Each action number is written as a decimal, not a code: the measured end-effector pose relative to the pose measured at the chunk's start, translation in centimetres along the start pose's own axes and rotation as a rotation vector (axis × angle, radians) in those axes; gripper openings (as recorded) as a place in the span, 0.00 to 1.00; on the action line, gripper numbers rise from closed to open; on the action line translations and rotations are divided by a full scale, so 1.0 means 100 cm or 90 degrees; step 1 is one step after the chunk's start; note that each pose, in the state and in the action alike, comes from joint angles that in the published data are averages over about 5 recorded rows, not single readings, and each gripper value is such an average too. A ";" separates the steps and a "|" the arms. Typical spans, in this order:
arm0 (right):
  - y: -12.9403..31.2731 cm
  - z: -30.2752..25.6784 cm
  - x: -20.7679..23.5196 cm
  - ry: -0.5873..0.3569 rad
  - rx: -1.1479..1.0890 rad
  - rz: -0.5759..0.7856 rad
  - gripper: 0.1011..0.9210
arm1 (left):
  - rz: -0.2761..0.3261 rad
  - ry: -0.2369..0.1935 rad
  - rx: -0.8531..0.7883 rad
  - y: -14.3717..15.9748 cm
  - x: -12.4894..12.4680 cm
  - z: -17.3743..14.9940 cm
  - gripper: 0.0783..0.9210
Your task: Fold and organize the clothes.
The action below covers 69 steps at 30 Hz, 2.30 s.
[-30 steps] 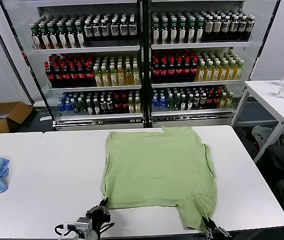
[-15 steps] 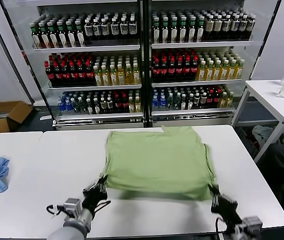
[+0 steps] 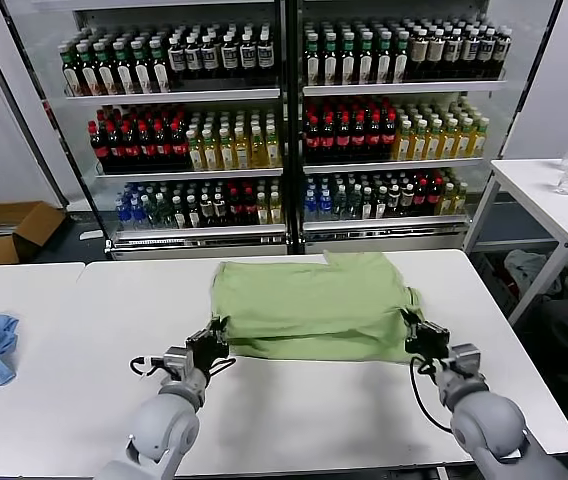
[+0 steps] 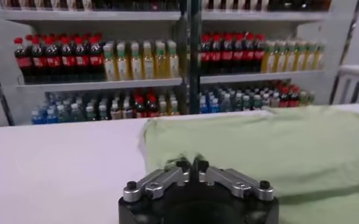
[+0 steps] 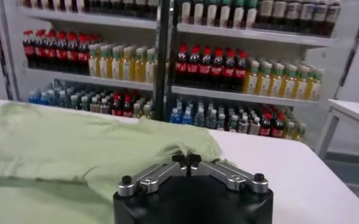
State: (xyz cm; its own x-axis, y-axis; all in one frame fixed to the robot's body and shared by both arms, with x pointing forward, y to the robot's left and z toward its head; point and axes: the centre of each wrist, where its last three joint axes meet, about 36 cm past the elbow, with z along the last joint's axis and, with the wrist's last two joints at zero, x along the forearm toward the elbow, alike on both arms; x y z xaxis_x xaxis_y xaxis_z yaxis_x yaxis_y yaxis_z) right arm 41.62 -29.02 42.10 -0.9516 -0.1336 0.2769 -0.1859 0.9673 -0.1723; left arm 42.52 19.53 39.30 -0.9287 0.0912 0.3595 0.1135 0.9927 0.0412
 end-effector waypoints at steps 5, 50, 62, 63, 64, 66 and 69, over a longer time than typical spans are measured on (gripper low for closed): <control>-0.003 0.012 0.013 0.021 -0.005 0.025 0.50 | -0.025 0.005 -0.014 -0.001 0.008 0.011 0.43; 0.011 0.026 0.154 0.126 -0.046 -0.019 0.26 | -0.002 0.154 0.041 0.008 0.174 0.046 0.11; -0.010 -0.018 0.088 0.047 -0.073 0.011 0.68 | -0.006 0.068 0.018 0.035 0.154 0.004 0.54; -0.011 -0.019 0.075 0.046 -0.079 0.011 0.71 | -0.008 0.063 0.015 0.037 0.145 0.002 0.58; -0.012 -0.021 0.062 0.046 -0.084 0.010 0.75 | -0.011 0.058 0.012 0.040 0.134 0.001 0.62; -0.013 -0.025 0.036 0.049 -0.093 0.006 0.81 | -0.018 0.052 0.007 0.044 0.111 -0.002 0.68; -0.013 -0.030 -0.006 0.060 -0.107 -0.003 0.86 | -0.030 0.047 0.001 0.049 0.075 -0.006 0.78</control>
State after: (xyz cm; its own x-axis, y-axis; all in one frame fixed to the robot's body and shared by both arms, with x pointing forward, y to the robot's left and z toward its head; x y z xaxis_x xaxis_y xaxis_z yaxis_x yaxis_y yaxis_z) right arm 43.13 -29.56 44.98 -0.9220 -0.1257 0.3663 -0.1401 0.9900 -0.0130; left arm 36.33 25.00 42.78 -0.9042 0.0391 0.4254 0.0705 0.9958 0.0585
